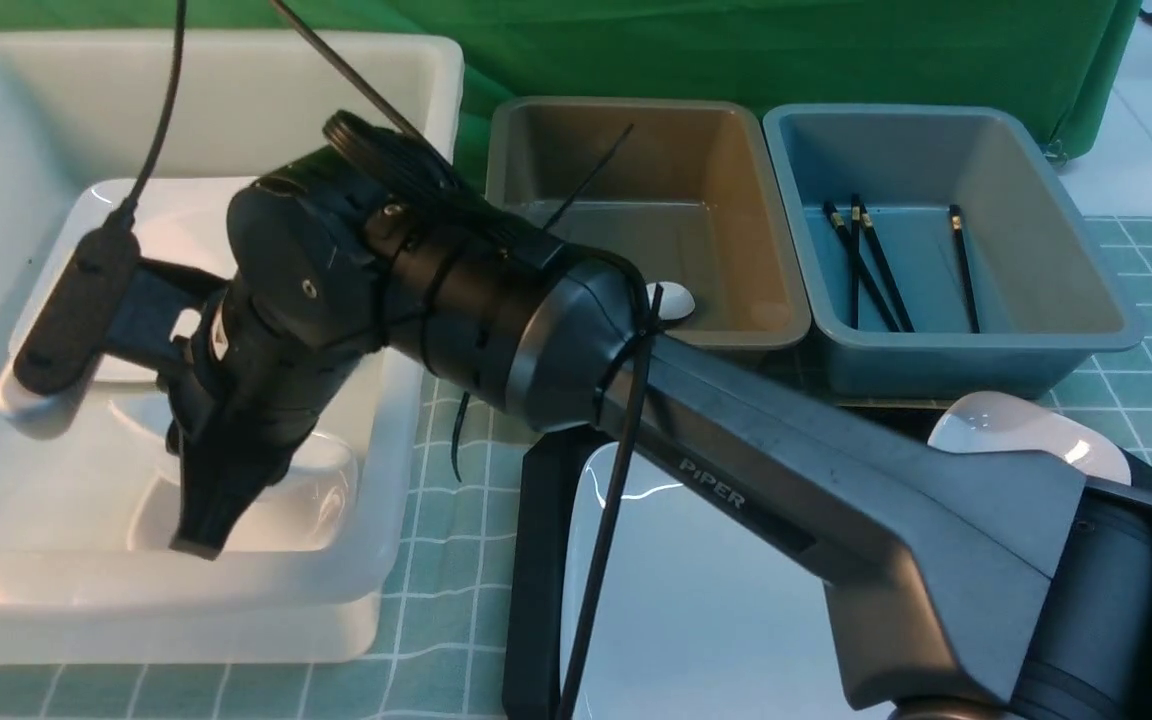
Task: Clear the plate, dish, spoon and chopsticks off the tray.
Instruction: Use the right arm to put the small plate into the large storage box on the left, then use the right arm to grab a small plate from the dinner plate, then use the right arm to put the small plate into the large storage box on the left
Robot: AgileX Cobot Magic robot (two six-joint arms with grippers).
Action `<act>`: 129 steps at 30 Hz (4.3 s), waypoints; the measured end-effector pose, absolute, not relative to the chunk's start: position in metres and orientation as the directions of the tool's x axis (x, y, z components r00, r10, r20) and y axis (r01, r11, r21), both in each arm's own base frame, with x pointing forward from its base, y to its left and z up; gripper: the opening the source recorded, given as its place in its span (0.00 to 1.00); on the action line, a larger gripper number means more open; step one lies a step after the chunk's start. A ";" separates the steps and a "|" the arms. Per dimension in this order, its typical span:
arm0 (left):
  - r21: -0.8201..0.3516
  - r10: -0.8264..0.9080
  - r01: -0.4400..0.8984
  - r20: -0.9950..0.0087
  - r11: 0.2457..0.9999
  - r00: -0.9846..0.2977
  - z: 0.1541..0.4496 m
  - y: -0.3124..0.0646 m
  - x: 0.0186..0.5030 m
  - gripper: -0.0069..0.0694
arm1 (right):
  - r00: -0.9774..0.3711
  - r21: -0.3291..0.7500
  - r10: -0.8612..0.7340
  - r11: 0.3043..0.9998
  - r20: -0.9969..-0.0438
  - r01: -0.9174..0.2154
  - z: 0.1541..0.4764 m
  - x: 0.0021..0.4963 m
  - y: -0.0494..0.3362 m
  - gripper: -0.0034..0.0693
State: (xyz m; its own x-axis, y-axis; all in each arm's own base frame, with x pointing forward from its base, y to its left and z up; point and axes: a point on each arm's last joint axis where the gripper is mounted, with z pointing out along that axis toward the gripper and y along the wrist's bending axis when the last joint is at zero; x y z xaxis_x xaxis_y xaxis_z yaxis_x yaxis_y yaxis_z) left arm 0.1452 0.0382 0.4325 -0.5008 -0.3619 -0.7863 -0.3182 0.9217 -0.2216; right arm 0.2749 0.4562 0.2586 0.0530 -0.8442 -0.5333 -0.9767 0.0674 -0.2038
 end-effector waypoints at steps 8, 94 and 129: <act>-0.222 -0.358 -0.311 -0.786 0.924 -0.503 0.433 0.038 0.145 0.10 | -0.026 -0.133 -0.874 0.103 -0.485 -0.986 0.261 0.270 0.449 0.50; -0.222 0.072 0.245 -0.587 0.944 -0.806 0.342 -0.105 0.245 0.10 | -0.814 -0.159 -0.450 0.893 -0.367 -0.422 0.229 0.276 0.064 0.14; -0.218 -0.292 -0.193 -0.742 0.957 -0.604 0.395 0.034 0.206 0.10 | -0.034 -0.279 -0.740 0.295 -0.672 -0.914 0.304 0.263 0.434 0.14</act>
State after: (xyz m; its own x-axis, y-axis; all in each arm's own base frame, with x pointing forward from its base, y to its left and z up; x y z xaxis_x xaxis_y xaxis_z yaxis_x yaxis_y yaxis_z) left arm 0.2061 0.0340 0.3952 -0.6042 -0.2915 -0.7416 -0.1933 0.9565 -0.2185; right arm 0.2628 0.4340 0.3036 -0.0337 -0.7402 -0.6715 -0.9139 0.2948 -0.2791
